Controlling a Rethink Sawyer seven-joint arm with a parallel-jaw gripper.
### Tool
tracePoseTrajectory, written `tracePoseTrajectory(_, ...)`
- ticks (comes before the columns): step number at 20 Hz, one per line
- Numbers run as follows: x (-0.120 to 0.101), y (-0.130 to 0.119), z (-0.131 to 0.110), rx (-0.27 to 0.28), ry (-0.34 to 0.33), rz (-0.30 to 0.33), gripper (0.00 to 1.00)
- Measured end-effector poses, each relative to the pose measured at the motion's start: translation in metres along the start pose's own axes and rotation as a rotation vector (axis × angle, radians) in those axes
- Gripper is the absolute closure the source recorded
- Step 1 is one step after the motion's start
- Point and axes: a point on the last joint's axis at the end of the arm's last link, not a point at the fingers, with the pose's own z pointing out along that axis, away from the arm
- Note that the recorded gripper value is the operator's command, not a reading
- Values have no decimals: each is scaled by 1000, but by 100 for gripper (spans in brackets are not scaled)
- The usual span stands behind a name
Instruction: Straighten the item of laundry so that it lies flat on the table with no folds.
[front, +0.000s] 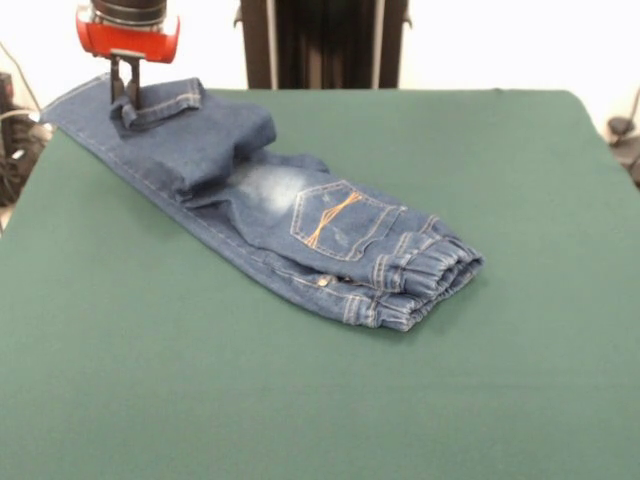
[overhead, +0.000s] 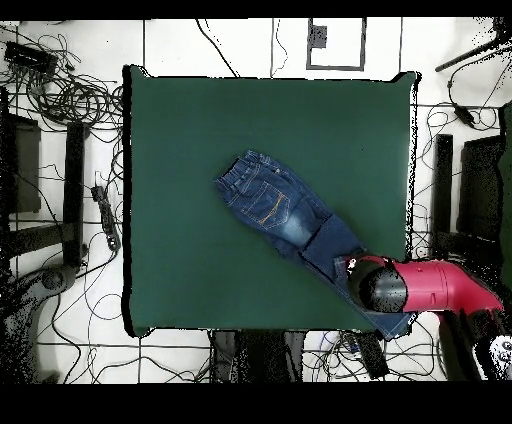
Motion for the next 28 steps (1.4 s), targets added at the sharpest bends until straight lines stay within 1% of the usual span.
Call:
tracePoseTrajectory(6, 4, -11, 3, -9, 5, 24, 100)
tracePoseTrajectory(12, 6, -17, 5, -6, -2, 19, 100)
tracePoseTrajectory(17, 15, -24, 8, 0, 5, 15, 100)
tracePoseTrajectory(23, 22, -26, 11, -3, 8, 8, 100)
tracePoseTrajectory(28, 25, -20, 11, -9, 11, -5, 100)
